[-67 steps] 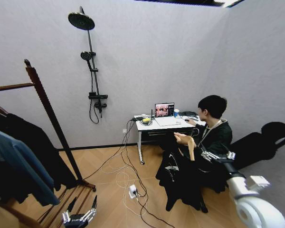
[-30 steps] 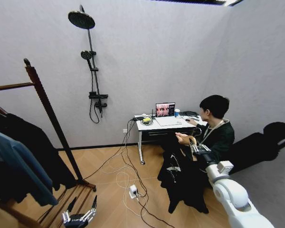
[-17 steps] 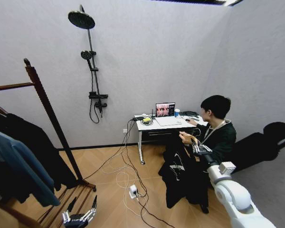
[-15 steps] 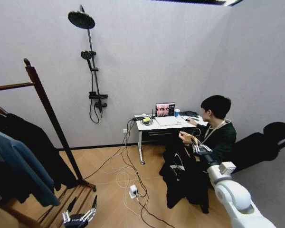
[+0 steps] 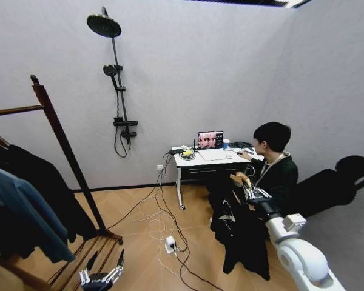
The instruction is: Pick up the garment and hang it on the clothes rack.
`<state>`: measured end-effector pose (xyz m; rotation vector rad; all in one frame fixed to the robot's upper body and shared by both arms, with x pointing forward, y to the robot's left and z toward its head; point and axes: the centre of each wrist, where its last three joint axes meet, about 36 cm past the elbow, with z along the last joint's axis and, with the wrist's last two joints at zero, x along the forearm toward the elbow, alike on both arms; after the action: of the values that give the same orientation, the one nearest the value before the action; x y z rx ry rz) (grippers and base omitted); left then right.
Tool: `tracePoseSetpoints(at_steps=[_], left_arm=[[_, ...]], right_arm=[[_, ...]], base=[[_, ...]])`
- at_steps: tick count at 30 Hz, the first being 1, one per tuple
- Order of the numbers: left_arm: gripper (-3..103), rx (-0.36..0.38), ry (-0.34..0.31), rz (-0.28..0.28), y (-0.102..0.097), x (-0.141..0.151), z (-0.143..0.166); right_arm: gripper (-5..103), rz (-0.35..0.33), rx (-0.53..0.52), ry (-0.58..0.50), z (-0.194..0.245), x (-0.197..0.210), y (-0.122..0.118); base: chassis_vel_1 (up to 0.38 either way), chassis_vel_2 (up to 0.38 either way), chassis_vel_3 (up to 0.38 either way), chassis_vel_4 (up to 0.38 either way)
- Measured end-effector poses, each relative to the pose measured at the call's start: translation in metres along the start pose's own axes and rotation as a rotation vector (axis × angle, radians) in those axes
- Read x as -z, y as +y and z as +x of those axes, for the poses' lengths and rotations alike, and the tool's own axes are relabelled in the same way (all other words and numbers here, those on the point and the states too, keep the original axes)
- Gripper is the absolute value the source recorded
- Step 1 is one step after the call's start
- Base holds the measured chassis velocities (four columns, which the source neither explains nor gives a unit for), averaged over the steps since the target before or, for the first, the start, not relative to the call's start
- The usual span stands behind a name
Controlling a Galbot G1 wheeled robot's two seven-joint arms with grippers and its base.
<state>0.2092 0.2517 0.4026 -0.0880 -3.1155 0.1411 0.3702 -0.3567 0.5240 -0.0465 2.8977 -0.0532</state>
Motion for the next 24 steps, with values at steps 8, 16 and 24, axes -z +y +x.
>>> tracePoseSetpoints(at_steps=[8, 16, 24], left_arm=[[100, 0.000, 0.000, 0.000, 0.000, 0.000, 0.000], [100, 0.000, 0.000, 0.000, 0.000, 0.000, 0.000], [100, 0.000, 0.000, 0.000, 0.000, 0.000, 0.000]], right_arm=[[9, -0.006, 0.005, -0.008, -0.002, 0.003, -0.001], [9, 0.006, 0.006, -0.021, -0.006, 0.010, -0.008], [9, 0.002, 0.017, -0.023, -0.003, 0.015, -0.004]], base=[[0.037, 0.029, 0.029, 0.029], [0.087, 0.086, 0.073, 0.069], [0.101, 0.114, 0.119, 0.114]])
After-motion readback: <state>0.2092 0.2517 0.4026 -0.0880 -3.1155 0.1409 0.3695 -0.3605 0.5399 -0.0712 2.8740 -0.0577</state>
